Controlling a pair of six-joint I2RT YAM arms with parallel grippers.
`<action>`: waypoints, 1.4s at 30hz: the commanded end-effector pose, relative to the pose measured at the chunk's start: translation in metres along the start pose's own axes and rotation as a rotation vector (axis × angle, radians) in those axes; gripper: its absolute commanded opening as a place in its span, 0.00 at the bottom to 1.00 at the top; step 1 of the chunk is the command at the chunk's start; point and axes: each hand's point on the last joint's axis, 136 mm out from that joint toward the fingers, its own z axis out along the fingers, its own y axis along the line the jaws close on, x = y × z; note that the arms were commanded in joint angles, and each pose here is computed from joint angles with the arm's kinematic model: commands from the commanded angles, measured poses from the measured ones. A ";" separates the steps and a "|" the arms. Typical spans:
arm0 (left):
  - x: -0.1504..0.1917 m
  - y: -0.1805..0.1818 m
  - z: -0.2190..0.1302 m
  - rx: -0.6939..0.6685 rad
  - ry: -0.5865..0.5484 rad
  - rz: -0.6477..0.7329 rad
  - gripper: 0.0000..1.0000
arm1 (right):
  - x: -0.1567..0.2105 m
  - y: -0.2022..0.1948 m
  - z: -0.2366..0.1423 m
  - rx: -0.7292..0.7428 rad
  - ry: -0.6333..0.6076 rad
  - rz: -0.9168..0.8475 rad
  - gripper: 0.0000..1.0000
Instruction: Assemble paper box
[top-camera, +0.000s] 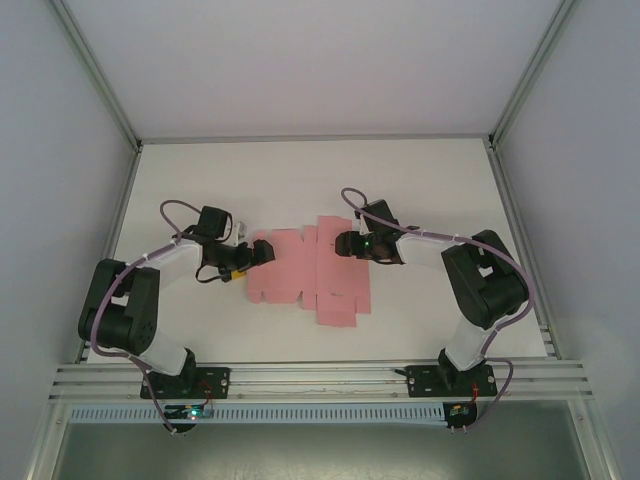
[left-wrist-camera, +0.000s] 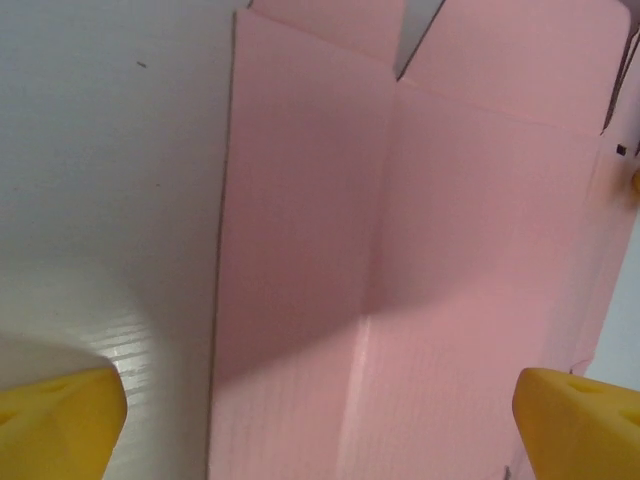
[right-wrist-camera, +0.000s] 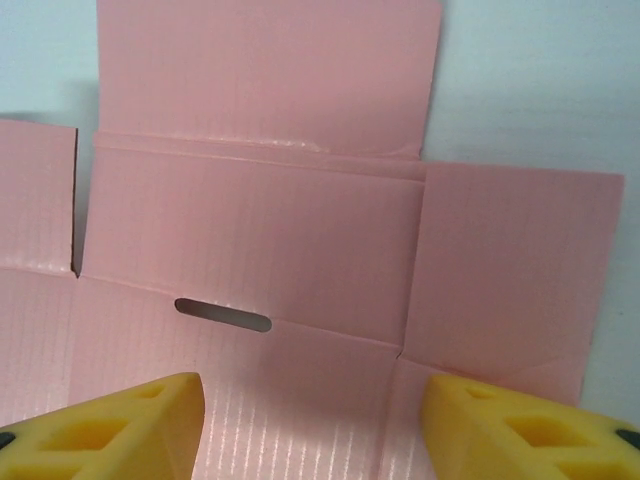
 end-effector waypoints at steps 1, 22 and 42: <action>0.006 -0.026 0.008 0.141 0.070 0.019 1.00 | 0.043 -0.034 0.012 0.089 0.126 0.057 0.63; -0.017 -0.093 -0.023 0.406 -0.068 0.189 0.32 | 0.041 -0.037 0.013 0.020 0.084 0.045 0.63; -0.025 -0.238 -0.146 0.765 -0.492 0.728 0.00 | -0.085 0.007 -0.187 -0.516 -0.604 -0.005 0.89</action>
